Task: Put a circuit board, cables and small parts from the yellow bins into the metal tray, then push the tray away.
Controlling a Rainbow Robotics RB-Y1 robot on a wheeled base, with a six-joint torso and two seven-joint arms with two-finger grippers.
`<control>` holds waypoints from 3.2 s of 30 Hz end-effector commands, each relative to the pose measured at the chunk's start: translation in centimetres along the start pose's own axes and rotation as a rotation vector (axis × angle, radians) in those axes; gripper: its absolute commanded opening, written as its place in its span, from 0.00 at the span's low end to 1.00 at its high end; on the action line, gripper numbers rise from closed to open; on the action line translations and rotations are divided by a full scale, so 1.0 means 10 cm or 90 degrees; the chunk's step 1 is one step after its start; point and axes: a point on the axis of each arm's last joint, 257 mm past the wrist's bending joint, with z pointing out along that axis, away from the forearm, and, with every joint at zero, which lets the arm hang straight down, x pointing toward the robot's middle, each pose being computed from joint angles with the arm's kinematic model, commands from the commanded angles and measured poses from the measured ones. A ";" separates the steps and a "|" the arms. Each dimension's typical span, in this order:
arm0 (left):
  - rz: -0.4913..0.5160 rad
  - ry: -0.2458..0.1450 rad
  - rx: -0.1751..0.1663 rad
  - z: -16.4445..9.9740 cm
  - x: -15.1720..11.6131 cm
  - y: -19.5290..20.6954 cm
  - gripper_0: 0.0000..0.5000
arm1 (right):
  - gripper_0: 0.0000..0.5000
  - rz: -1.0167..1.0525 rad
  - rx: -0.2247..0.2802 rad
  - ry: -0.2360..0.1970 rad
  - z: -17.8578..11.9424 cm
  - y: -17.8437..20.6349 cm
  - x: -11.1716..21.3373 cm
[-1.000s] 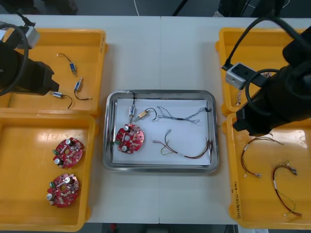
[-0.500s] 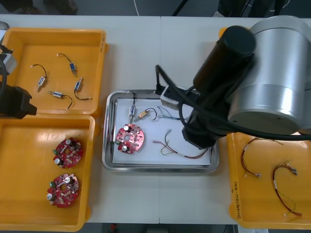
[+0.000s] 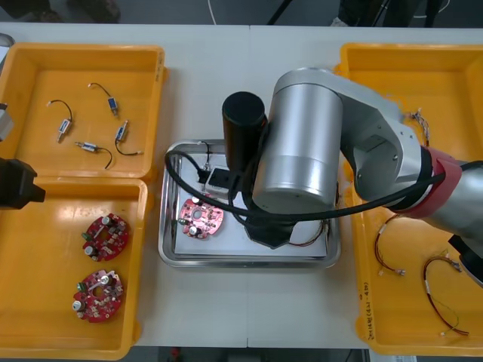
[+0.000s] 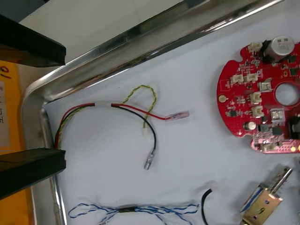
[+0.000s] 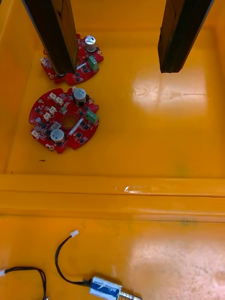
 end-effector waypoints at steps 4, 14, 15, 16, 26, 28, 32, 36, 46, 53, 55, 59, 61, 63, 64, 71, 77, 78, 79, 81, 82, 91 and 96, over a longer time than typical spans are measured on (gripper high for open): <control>0.017 -0.010 -0.037 -0.13 0.07 0.19 1.00 | 1.00 -0.143 0.017 -0.020 0.07 0.12 -0.26; 0.023 -0.010 -0.038 -0.13 0.08 0.19 1.00 | 1.00 -0.185 -0.022 -0.011 0.36 0.40 -0.23; 0.023 -0.010 -0.038 -0.13 0.08 0.19 1.00 | 1.00 -0.190 -0.020 -0.008 0.38 0.42 -0.22; 0.023 -0.010 -0.038 -0.13 0.08 0.19 1.00 | 1.00 -0.190 -0.020 -0.008 0.38 0.42 -0.22; 0.023 -0.010 -0.038 -0.13 0.08 0.19 1.00 | 1.00 -0.213 -0.041 0.001 0.62 0.70 -0.11; 0.023 -0.010 -0.038 -0.13 0.08 0.19 1.00 | 1.00 -0.215 -0.034 0.000 0.65 0.72 -0.12; 0.023 -0.010 -0.038 -0.13 0.08 0.19 1.00 | 1.00 -0.215 -0.037 -0.002 0.73 0.80 -0.09; 0.023 -0.010 -0.038 -0.13 0.08 0.19 1.00 | 1.00 -0.213 -0.035 -0.004 0.81 0.86 -0.06; 0.023 -0.010 -0.038 -0.13 0.08 0.19 1.00 | 1.00 -0.228 0.001 -0.006 0.94 0.91 -0.06; 0.023 -0.010 -0.038 -0.13 0.08 0.19 1.00 | 0.80 -0.235 0.025 -0.010 0.96 0.87 -0.09; 0.023 -0.010 -0.038 -0.13 0.08 0.19 1.00 | 0.48 -0.234 0.026 -0.011 0.96 0.86 -0.09; 0.023 -0.010 -0.038 -0.13 0.08 0.19 1.00 | 0.00 -0.231 0.031 -0.012 0.95 0.84 -0.10; 0.023 -0.010 -0.038 -0.13 0.08 0.19 1.00 | 0.00 -0.231 0.037 -0.013 0.94 0.80 -0.12; 0.023 -0.010 -0.038 -0.13 0.08 0.19 1.00 | 0.00 -0.232 0.044 -0.012 0.92 0.76 -0.13; 0.023 -0.010 -0.038 -0.13 0.08 0.19 1.00 | 0.00 -0.232 0.047 -0.012 0.91 0.73 -0.13; 0.023 -0.010 -0.038 -0.13 0.08 0.19 1.00 | 0.00 -0.242 0.074 -0.009 0.84 0.50 -0.15; 0.023 -0.010 -0.038 -0.13 0.08 0.19 1.00 | 0.00 -0.244 0.089 -0.007 0.78 0.34 -0.15; 0.023 -0.010 -0.038 -0.13 0.08 0.19 1.00 | 0.00 -0.244 0.095 -0.008 0.76 0.29 -0.16; 0.023 -0.010 -0.038 -0.13 0.08 0.19 1.00 | 0.00 -0.243 0.098 -0.008 0.75 0.27 -0.17; 0.023 -0.010 -0.038 -0.13 0.08 0.19 1.00 | 0.00 -0.243 0.106 -0.008 0.74 0.21 -0.17; 0.023 -0.010 -0.038 -0.13 0.08 0.19 1.00 | 0.00 -0.243 0.109 -0.006 0.73 0.18 -0.16; 0.023 -0.010 -0.038 -0.13 0.08 0.19 1.00 | 0.00 -0.238 0.132 0.001 0.71 0.00 -0.15; 0.023 -0.010 -0.038 -0.13 0.08 0.19 1.00 | 0.00 -0.229 0.130 0.010 0.79 -0.09 -0.20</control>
